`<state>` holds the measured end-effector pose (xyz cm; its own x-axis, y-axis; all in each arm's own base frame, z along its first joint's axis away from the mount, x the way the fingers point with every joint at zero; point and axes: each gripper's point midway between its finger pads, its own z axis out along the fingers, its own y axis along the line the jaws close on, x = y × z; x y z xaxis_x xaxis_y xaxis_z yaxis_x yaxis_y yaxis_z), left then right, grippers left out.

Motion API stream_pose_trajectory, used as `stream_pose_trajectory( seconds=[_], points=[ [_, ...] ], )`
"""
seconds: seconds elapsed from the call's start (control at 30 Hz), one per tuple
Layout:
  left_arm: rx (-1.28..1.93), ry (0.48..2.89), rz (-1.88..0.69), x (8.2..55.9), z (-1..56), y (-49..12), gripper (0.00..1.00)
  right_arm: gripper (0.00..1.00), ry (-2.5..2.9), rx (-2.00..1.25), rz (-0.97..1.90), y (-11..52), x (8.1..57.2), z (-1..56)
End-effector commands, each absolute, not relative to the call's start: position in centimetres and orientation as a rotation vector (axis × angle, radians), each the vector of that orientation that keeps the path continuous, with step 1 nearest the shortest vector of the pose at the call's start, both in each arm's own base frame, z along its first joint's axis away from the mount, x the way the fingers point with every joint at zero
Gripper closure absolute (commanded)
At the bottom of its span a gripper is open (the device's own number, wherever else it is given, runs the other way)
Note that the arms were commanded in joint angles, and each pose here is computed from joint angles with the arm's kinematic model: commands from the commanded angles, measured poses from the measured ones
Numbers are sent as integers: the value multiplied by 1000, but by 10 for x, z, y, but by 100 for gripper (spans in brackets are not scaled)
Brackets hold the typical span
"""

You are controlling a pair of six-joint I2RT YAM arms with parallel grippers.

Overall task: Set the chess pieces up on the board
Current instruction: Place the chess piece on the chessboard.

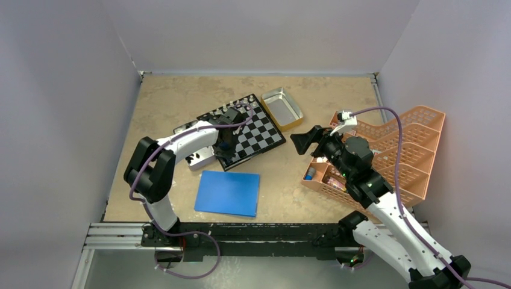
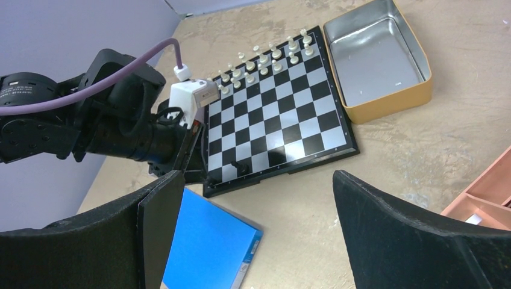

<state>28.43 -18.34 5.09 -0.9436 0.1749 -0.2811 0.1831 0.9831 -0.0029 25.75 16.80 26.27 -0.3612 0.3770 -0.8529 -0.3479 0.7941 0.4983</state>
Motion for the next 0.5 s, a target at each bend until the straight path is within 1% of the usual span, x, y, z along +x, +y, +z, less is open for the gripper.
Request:
stream_pose_trajectory(
  seconds=[0.0, 0.17, 0.47],
  points=[
    [210, 2780, -76, 308, 64, -193, 92, 5, 1681, 34, 763, 163, 259, 301],
    [204, 2776, -39, 315, 66, -191, 92, 5, 1672, 29, 763, 164, 261, 306],
    [215, 2813, -25, 308, 52, -187, 92, 4, 1673, 33, 761, 163, 259, 304]
  ],
)
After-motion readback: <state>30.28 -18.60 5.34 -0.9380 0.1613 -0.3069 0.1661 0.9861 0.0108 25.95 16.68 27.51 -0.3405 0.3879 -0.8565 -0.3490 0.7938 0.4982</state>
